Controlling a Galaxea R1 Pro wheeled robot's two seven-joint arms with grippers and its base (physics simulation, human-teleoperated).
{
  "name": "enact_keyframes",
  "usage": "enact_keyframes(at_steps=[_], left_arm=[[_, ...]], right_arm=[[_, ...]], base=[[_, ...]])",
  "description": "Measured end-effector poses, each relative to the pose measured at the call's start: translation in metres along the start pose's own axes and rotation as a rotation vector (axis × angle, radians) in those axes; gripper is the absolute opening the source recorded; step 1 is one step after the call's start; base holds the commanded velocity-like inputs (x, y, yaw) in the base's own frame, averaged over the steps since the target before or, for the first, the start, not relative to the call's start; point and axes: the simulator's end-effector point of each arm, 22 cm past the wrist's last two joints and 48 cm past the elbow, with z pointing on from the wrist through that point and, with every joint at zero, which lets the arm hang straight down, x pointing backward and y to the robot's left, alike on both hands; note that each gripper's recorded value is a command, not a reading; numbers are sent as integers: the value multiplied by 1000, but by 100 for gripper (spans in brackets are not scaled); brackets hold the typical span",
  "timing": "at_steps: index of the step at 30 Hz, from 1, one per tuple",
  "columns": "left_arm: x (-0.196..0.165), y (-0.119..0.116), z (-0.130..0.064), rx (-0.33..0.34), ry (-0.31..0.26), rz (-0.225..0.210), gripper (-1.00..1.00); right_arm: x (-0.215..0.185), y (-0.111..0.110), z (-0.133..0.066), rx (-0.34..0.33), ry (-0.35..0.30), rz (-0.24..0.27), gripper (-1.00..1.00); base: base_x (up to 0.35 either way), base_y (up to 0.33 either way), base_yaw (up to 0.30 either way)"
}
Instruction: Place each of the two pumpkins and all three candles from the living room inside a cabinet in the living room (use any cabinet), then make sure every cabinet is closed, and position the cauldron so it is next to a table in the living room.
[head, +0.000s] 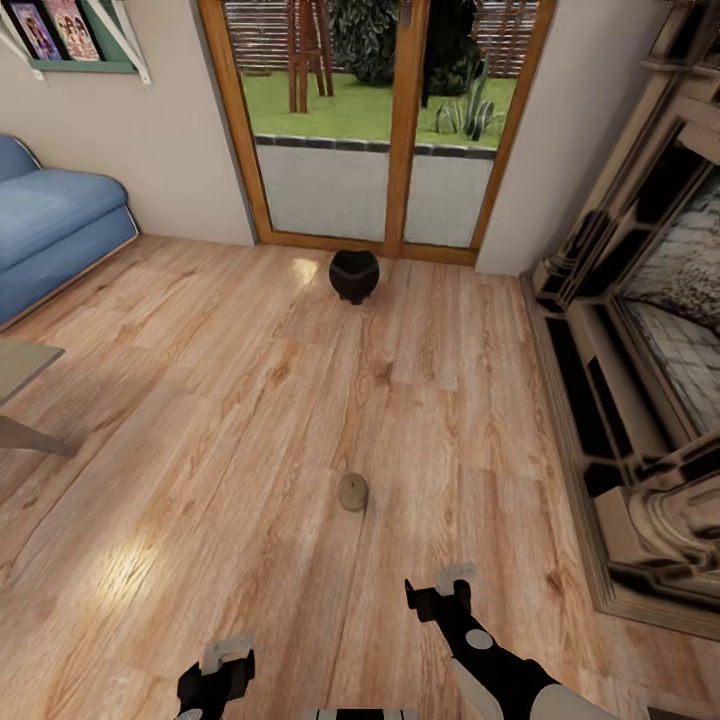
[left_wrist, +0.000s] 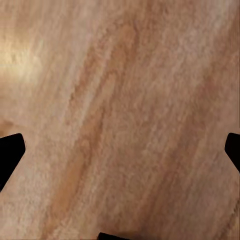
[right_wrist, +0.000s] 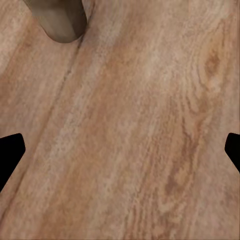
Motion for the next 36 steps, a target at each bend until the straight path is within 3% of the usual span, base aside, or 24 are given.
enact_keyframes(at_steps=[2,3,4,5,6,7,8,12,16,21,24,36], left_arm=[[-7,6,1,-5,-13,-3,100],[-47,33,7,-19,-93,1,100],[-104,40,5,3,-206,-12,100],[-168,-13,-14,111,-338,-67,100],[-254,-64,-59,244,-520,-134,100],[-291,-83,-87,304,-604,-162,100],[-278,-76,-77,283,-574,-155,100],[-276,-79,-78,286,-570,-151,100],[-261,-93,-75,296,-540,-150,100],[-241,-115,-76,326,-509,-104,100],[-236,-126,-80,346,-506,-76,100],[-243,-129,-88,355,-523,-69,100]], right_arm=[[-3,0,-1,1,-12,-2,100],[-8,0,-1,0,-34,-4,100],[-11,1,-1,-2,-44,-7,100],[-14,2,-1,-4,-52,-11,100],[-17,2,-1,-4,-60,-15,100],[-20,2,-2,-3,-66,-17,100],[-22,2,-2,-1,-71,-18,100],[-29,3,-3,2,-92,-16,100],[-31,-2,-4,14,-105,-13,100],[-34,-3,-6,18,-112,-15,100],[-32,-8,-7,26,-107,-20,100],[-41,-14,-11,39,-139,-24,100]], base=[[0,0,0],[0,0,0],[0,0,0],[0,0,0],[0,0,0],[0,0,0],[0,0,0],[0,0,0],[0,0,0],[0,0,0],[0,0,0],[0,0,0]])
